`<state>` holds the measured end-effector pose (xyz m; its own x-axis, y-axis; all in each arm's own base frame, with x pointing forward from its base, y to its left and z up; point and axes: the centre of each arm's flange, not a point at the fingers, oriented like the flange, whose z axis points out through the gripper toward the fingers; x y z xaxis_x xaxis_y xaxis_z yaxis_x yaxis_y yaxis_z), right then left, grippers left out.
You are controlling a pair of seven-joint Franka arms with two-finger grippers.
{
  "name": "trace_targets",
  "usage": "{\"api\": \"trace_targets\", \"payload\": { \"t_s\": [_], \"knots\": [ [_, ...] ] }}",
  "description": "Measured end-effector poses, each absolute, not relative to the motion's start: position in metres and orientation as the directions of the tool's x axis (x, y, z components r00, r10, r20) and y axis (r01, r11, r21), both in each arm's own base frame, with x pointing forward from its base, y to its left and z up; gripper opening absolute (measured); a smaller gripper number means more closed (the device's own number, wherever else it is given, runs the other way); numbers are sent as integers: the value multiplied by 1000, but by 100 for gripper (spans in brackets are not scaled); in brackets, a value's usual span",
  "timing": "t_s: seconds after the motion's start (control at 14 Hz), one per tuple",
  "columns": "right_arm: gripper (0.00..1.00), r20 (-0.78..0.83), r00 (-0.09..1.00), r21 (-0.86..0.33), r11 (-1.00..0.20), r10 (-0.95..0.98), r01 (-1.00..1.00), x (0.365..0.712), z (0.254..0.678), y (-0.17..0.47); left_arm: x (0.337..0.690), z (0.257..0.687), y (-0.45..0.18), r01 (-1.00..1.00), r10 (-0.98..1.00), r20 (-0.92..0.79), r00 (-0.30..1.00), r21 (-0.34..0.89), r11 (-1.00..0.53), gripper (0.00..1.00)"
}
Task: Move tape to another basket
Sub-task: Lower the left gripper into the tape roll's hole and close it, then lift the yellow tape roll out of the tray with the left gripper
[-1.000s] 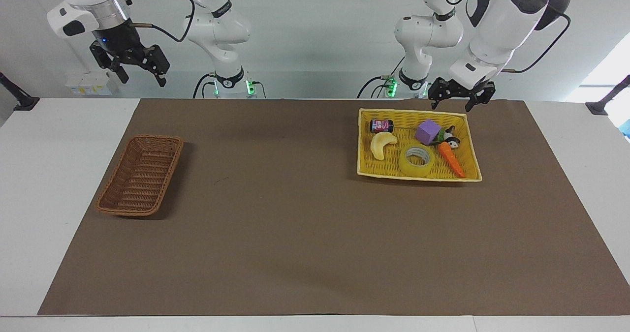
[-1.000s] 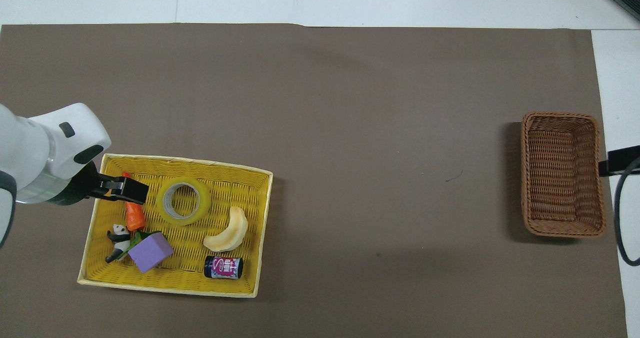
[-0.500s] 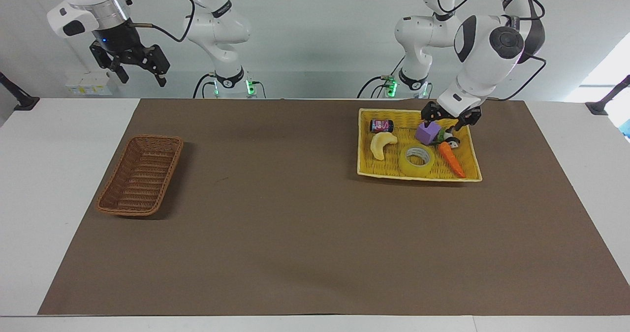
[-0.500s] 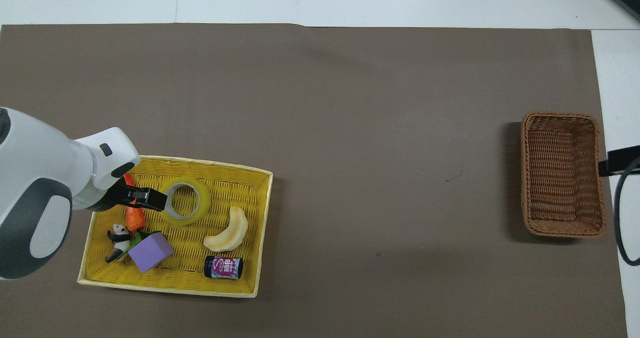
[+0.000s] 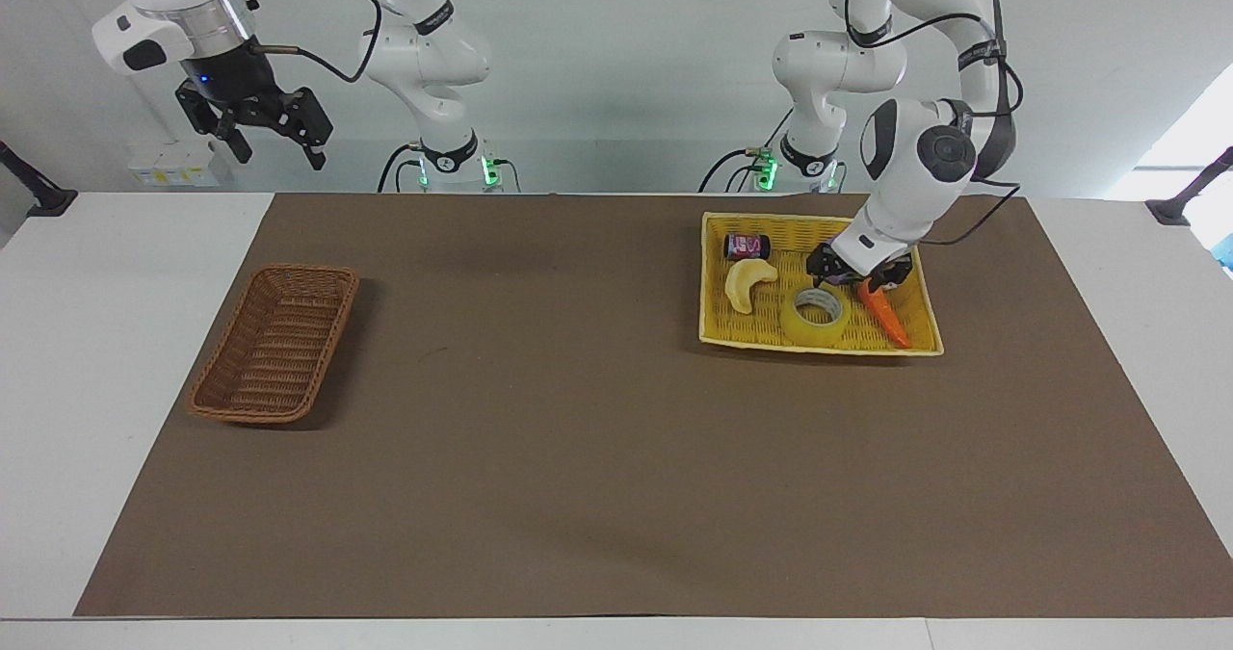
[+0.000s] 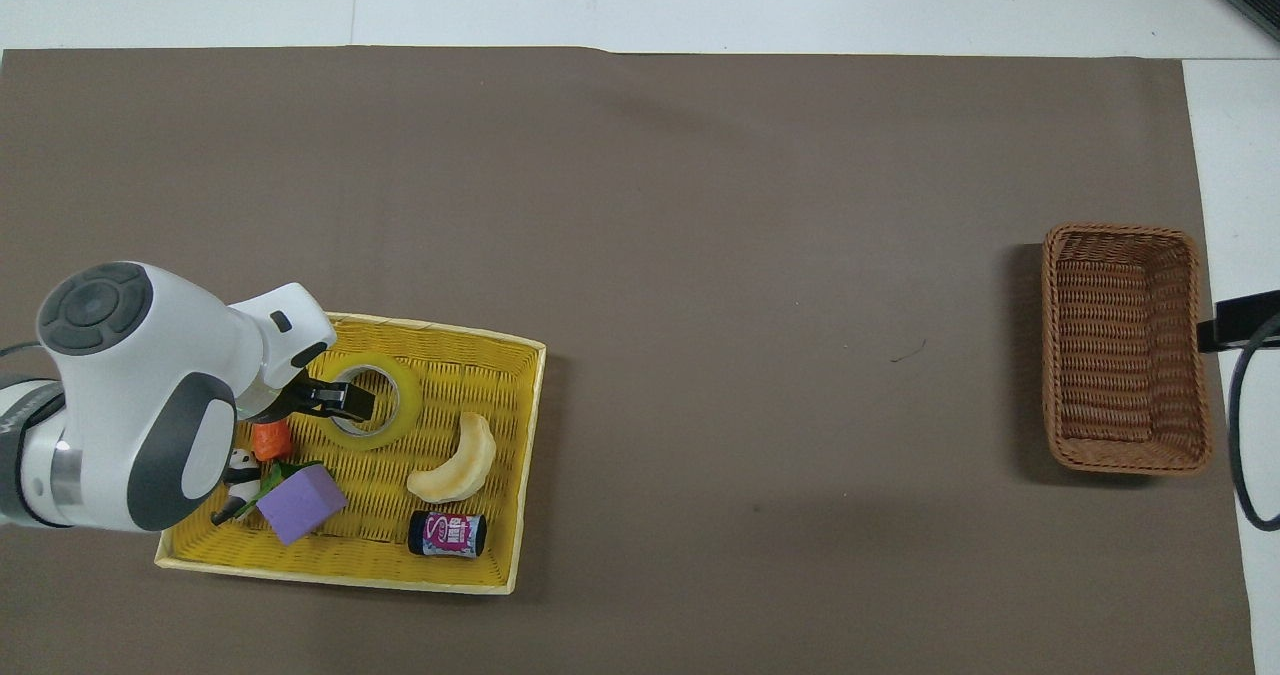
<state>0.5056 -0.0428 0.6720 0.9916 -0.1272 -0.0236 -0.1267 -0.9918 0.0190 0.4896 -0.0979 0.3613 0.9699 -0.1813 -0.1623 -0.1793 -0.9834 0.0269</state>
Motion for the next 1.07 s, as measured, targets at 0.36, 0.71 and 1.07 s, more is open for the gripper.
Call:
{"api": "trace_targets", "payload": {
  "t_s": [0.36, 0.71, 1.07],
  "knots": [
    [100, -24, 992, 19, -992, -127, -127, 506, 672, -43, 495, 327, -96, -172, -174, -186, 967, 28, -985, 41],
    [100, -24, 992, 19, -992, -127, -127, 506, 672, -43, 497, 330, -94, -168, -170, -178, 969, 30, -985, 22],
    [100, -24, 992, 19, -992, -127, -127, 506, 672, -43, 523, 381, -77, -124, -129, -186, 974, 41, -991, 22]
  ]
}}
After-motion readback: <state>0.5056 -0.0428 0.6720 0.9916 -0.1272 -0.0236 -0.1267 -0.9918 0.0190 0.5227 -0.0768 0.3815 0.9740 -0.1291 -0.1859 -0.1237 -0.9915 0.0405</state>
